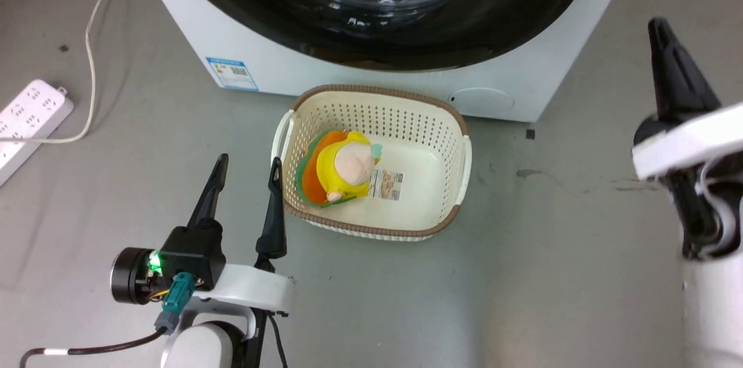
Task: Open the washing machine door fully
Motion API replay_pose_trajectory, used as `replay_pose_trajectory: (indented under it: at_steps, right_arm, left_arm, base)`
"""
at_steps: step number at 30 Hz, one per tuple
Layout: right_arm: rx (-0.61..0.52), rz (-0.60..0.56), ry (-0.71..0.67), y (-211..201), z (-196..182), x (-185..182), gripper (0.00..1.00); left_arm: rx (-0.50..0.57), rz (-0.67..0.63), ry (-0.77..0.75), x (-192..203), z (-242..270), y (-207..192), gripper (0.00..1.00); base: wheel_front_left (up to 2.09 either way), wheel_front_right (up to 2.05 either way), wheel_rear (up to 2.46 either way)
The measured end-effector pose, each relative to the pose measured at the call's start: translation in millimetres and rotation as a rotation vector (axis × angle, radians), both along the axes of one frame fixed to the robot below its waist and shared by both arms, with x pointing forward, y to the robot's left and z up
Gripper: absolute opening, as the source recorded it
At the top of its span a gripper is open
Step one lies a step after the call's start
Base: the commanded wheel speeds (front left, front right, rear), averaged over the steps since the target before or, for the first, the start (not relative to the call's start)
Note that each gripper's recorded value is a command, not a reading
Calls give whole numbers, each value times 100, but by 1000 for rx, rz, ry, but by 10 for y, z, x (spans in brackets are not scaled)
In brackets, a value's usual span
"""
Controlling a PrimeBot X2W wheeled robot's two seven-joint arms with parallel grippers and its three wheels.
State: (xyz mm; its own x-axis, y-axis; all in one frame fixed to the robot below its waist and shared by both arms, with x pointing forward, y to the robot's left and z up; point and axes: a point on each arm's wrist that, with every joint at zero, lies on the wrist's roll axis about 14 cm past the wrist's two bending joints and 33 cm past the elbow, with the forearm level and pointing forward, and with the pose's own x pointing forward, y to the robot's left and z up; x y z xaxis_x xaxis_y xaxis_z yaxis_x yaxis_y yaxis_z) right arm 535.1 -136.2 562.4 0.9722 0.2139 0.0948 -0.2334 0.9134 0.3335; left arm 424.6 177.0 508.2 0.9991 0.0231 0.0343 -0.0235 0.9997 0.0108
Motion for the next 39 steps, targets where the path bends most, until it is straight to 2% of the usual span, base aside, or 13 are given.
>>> replay_pose_trajectory:
  at_steps: [20,39]
  right_arm:
    - [382,15,241,-26,-176,937,0]
    - [621,148,562,217,-489,1581,0]
  left_arm:
    - [-2,16,-3,155,-127,36,100]
    - [-3,44,1,236,-252,83,100]
  base:
    - [0,0,0]
    - [0,0,0]
